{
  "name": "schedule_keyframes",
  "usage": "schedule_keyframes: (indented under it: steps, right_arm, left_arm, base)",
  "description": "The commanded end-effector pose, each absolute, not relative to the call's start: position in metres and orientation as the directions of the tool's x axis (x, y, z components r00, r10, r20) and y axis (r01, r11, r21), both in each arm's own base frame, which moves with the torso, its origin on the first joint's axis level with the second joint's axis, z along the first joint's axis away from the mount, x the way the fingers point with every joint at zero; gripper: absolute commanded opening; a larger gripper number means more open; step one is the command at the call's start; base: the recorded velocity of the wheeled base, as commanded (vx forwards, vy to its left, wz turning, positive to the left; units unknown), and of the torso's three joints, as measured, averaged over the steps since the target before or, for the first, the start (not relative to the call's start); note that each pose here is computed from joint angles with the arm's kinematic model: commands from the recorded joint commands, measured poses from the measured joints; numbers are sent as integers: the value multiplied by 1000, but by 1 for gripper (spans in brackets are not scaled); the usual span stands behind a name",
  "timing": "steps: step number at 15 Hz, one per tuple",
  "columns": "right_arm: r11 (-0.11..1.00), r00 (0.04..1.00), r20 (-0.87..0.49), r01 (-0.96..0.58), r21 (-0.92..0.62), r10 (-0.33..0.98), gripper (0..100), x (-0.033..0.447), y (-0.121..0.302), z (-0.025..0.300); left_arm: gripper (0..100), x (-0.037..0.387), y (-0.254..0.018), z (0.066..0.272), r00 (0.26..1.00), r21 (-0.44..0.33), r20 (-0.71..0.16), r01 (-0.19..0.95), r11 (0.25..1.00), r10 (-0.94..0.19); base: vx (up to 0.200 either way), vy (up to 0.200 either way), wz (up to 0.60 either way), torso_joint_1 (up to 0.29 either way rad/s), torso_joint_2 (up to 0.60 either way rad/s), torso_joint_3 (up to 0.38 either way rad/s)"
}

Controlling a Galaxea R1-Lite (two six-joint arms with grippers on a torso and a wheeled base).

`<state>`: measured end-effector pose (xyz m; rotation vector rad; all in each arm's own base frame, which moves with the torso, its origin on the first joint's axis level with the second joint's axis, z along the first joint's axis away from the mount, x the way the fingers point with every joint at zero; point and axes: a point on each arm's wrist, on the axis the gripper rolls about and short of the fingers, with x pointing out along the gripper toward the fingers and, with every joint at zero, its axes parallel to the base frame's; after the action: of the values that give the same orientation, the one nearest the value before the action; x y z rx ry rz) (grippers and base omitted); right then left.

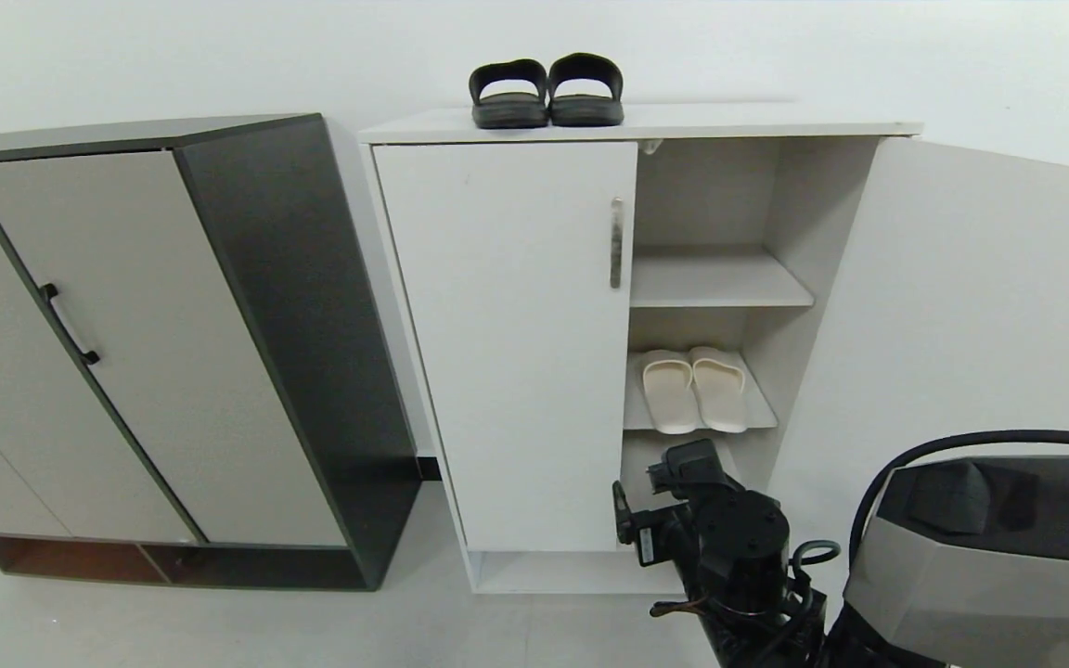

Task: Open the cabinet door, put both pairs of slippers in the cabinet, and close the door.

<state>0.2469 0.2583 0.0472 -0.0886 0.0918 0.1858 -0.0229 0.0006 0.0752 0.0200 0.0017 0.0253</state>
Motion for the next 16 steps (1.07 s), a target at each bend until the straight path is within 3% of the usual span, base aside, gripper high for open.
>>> schedule_keyframes:
  steps: [1,16]
  right_arm:
    - [979,979,-106,-184,-86,175,100,248,257,44]
    - [973,974,-143,-192,-128,174,100,255,251,32]
  left_arm:
    - [0,-23,1,75,1000,20,-3,-24,999,25]
    - [0,-23,1,75,1000,14,-3,-24,1000,25]
  base:
    - [0,200,0,7,2,2]
    - [0,0,0,0,0,0]
